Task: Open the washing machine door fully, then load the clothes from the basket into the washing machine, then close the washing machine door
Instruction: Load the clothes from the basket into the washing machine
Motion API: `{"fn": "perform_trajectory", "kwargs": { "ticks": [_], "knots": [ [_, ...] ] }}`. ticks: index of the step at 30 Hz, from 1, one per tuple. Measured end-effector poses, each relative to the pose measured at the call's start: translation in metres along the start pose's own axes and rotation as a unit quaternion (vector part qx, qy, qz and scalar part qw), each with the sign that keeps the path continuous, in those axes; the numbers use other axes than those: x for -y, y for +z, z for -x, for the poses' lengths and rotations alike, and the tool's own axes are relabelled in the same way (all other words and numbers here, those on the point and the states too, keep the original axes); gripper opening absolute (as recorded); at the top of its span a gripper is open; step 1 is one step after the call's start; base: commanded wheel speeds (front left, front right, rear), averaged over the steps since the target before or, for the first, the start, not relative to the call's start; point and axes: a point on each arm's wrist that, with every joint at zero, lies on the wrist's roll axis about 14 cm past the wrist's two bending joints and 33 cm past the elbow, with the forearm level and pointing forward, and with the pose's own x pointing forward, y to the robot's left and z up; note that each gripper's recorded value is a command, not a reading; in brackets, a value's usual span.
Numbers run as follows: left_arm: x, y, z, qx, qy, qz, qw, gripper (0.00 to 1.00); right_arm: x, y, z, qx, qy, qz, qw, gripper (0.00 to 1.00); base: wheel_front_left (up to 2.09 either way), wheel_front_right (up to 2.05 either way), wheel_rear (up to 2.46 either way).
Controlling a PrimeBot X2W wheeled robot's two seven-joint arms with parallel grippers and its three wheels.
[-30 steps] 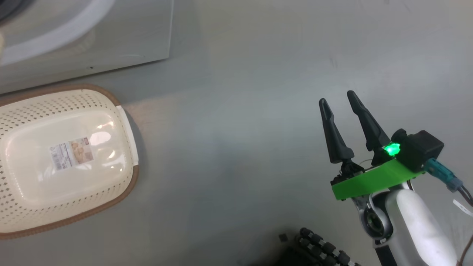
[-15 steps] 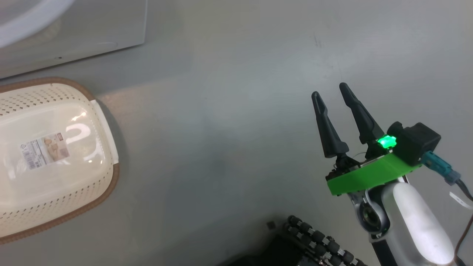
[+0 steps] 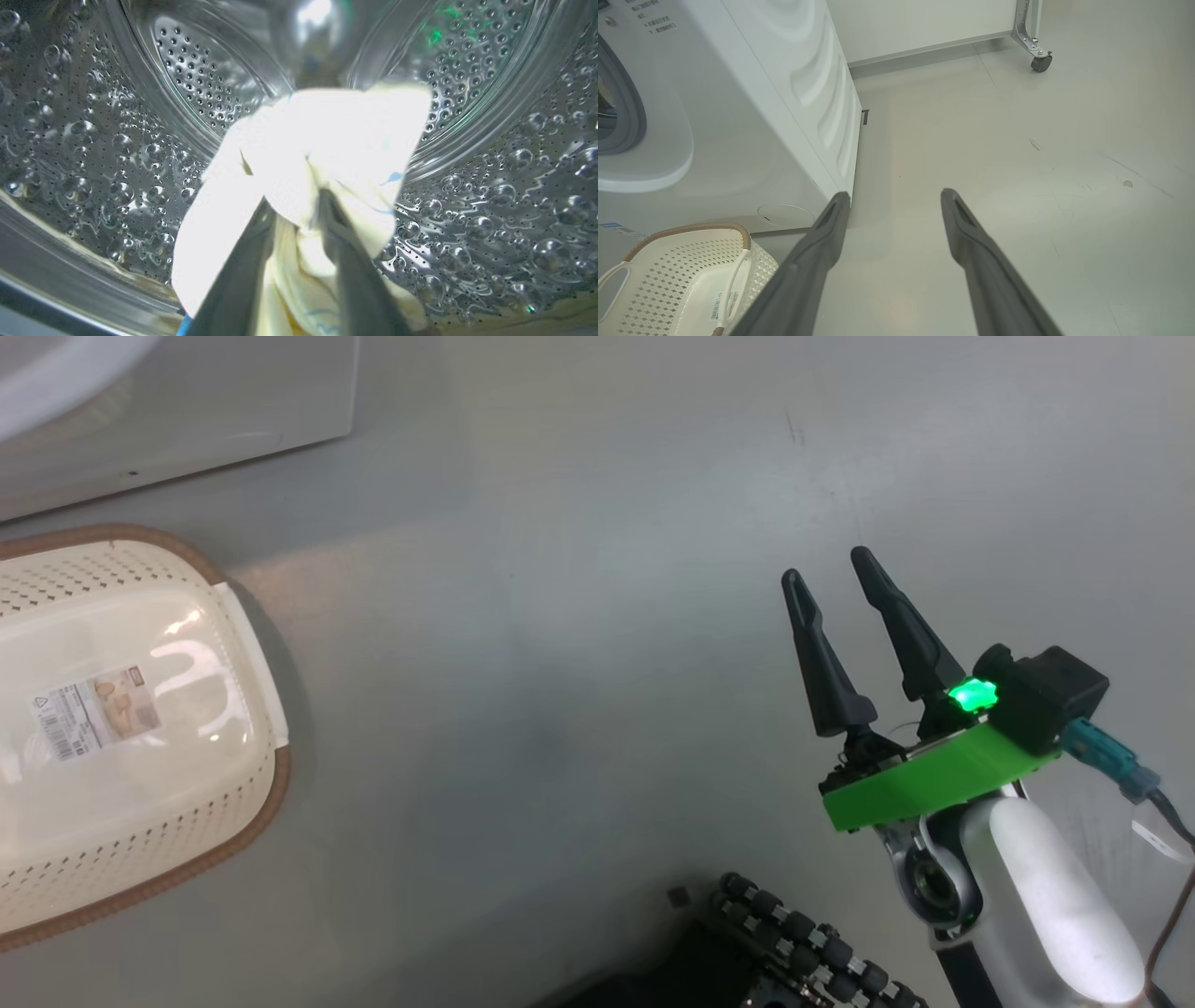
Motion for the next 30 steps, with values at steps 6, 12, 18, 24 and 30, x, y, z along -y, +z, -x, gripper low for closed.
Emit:
{"fn": "perform_trajectory", "kwargs": {
  "ticks": [6,12,18,24,30],
  "knots": [
    [0.0,-0.011,-0.002,-0.024,-0.001,0.001,1.0,1.0,-0.001,-0.001,-0.003,0.0,0.002,-0.003,1.0,1.0,0.0,0.0,0.0],
    [-0.002,-0.012,-0.002,-0.029,0.001,-0.002,1.0,1.0,-0.003,0.001,-0.008,0.004,0.007,-0.003,1.0,1.0,0.0,0.0,0.0],
    [0.003,-0.009,0.004,-0.027,-0.005,0.002,1.0,1.0,-0.007,0.002,-0.01,0.008,0.012,-0.007,1.0,1.0,0.0,0.0,0.0],
    [0.003,-0.02,0.021,-0.031,-0.005,-0.003,1.0,1.0,-0.01,0.008,-0.012,0.017,0.018,-0.004,1.0,1.0,0.0,0.0,0.0],
    [0.005,-0.026,0.042,-0.028,-0.004,-0.011,1.0,1.0,-0.015,0.017,-0.014,0.031,0.026,-0.003,0.999,1.0,0.0,0.0,0.0]
  ]
}}
